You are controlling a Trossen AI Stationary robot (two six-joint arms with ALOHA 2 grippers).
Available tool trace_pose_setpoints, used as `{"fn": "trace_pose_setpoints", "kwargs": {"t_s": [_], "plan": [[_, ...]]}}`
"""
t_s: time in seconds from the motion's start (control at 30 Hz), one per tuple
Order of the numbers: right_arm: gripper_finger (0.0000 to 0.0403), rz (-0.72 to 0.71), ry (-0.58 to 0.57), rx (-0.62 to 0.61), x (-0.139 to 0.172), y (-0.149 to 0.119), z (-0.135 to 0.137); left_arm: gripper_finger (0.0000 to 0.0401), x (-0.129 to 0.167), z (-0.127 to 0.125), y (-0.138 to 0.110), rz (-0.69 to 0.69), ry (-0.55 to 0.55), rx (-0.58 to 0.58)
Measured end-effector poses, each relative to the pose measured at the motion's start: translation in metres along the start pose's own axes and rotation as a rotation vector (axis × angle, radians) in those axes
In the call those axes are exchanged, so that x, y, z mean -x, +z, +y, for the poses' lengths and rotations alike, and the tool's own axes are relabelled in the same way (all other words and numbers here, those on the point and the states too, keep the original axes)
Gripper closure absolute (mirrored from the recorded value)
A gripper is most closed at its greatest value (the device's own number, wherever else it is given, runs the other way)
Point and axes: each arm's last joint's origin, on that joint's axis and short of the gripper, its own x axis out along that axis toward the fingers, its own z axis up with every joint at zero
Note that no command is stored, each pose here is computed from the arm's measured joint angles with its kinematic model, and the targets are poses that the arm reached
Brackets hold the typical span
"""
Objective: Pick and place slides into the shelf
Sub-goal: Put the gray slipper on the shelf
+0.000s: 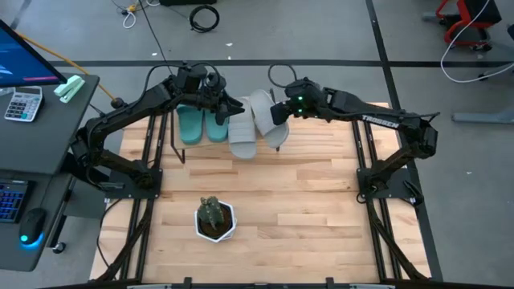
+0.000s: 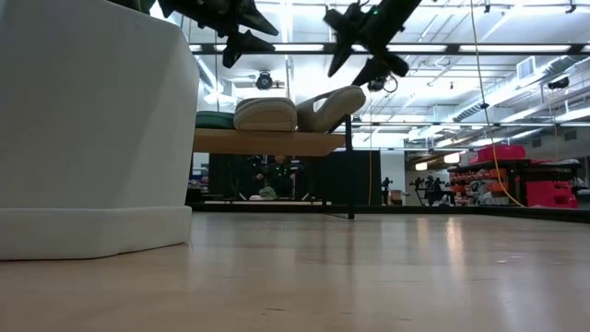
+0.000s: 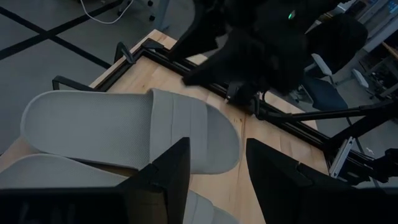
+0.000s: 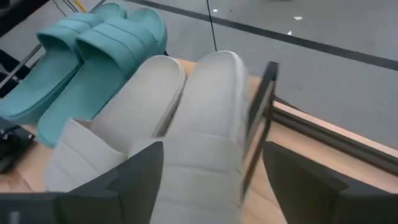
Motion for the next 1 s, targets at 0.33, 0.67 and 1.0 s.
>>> {"fn": "trace_pose_setpoints", "kwargs": {"t_s": [0.33,0.67,1.0], "plan": [[0.0372,0.178,-0.083,0.035,0.012,-0.016,-0.011,0.0239,0.0,0.0,0.0,-0.004,0.004,0.009],[0.0396,0.219,-0.031,0.03,0.005,-0.026,0.003,0.0239,-0.005,0.0,-0.001,0.006,0.007,0.011],[0.04,0.291,0.062,-0.014,0.009,-0.035,0.016,0.0239,-0.005,0.0,-0.001,0.006,0.011,0.008]]}}
